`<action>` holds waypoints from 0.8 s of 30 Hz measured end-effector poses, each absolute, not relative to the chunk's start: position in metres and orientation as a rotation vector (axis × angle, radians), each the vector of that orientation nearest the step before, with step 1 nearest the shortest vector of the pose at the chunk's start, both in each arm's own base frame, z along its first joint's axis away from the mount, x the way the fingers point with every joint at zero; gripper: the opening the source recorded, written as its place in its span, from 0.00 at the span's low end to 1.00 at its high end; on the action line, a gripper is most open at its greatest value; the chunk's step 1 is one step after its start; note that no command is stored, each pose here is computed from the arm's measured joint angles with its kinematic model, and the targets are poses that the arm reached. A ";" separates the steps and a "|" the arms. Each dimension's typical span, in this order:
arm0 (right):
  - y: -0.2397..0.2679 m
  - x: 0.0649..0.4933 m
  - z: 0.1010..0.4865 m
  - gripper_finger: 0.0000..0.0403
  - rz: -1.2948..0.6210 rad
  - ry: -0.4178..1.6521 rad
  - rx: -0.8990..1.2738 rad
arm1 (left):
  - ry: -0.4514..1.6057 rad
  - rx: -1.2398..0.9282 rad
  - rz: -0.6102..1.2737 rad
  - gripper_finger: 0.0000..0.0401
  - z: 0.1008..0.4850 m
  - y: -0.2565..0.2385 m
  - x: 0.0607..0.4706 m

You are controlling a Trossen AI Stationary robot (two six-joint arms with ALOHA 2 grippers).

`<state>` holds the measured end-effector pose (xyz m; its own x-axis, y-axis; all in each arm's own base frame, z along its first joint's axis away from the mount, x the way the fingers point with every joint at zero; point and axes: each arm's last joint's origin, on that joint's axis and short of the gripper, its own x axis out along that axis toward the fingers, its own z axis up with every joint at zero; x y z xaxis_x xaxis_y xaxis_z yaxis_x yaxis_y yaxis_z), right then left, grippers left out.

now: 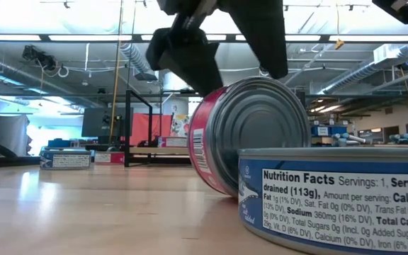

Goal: Stack canned seafood by type on shelf
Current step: Put the red tuna can on the shelf

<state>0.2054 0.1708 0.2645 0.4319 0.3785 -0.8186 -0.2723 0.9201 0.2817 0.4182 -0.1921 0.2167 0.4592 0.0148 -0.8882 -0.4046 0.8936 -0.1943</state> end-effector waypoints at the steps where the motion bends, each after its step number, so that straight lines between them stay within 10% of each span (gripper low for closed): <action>1: 0.171 0.205 0.264 0.02 0.407 1.049 0.113 | 1.069 -0.399 0.260 0.84 0.216 -0.192 0.419; 24: 0.171 0.206 0.265 0.02 0.410 1.041 0.113 | 1.105 -0.513 0.191 0.70 0.205 -0.170 0.439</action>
<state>0.2059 0.1711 0.2649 0.4373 0.3813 -0.8145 -0.2757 0.9189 0.2822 0.4388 -0.1696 0.2046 0.4469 -0.1033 -0.8886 -0.3955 0.8682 -0.2998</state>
